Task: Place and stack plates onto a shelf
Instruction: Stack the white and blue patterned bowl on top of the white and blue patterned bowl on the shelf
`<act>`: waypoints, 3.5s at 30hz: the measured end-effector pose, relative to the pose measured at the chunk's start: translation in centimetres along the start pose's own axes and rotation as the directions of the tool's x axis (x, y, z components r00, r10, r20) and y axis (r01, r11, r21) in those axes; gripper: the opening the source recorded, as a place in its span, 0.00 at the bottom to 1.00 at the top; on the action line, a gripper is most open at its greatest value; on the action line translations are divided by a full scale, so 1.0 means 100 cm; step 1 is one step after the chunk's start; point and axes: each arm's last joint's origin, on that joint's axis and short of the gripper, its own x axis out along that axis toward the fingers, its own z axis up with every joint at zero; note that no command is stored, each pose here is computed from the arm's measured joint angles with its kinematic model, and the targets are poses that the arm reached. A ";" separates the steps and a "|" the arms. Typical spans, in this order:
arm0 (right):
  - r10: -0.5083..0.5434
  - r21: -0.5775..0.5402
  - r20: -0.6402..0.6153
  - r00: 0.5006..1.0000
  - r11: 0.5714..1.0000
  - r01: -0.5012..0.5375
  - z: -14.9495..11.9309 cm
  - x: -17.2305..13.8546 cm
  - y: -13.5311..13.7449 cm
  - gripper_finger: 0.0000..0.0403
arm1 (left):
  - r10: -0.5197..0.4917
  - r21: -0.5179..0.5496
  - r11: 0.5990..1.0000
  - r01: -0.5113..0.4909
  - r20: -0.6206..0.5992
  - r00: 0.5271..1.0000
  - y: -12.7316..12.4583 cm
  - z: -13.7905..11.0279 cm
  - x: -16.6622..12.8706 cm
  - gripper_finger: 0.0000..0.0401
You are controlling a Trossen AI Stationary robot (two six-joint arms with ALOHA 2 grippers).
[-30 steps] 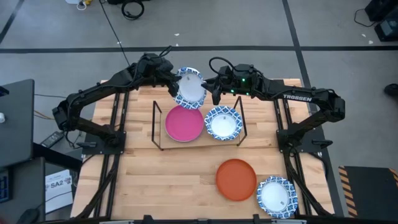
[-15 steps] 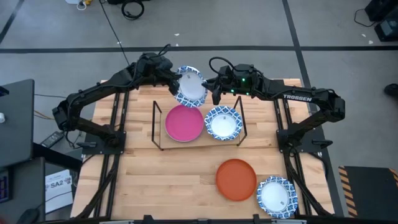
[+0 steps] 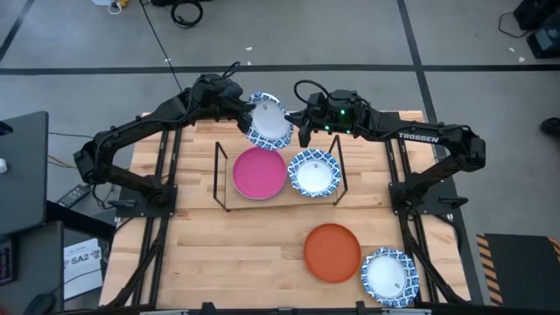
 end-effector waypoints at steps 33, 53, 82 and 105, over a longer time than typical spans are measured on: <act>-0.085 0.078 -0.288 0.954 0.991 0.112 -0.011 -0.034 -0.032 0.01 | -0.101 -0.005 0.995 0.100 -0.026 0.995 -0.003 -0.002 0.000 0.26; 0.001 0.130 -0.539 0.842 0.988 0.082 -0.034 -0.045 -0.039 0.01 | -0.210 0.000 0.978 0.211 -0.054 0.976 -0.012 -0.004 0.000 0.26; 0.127 0.235 -0.641 0.757 0.971 0.036 -0.043 -0.054 -0.041 0.04 | -0.237 0.016 0.971 0.238 -0.060 0.970 -0.022 -0.006 -0.001 0.26; 0.028 0.167 -0.643 0.766 0.980 0.105 -0.043 -0.054 -0.044 0.25 | -0.237 0.016 0.971 0.238 -0.060 0.970 -0.022 -0.006 -0.001 0.26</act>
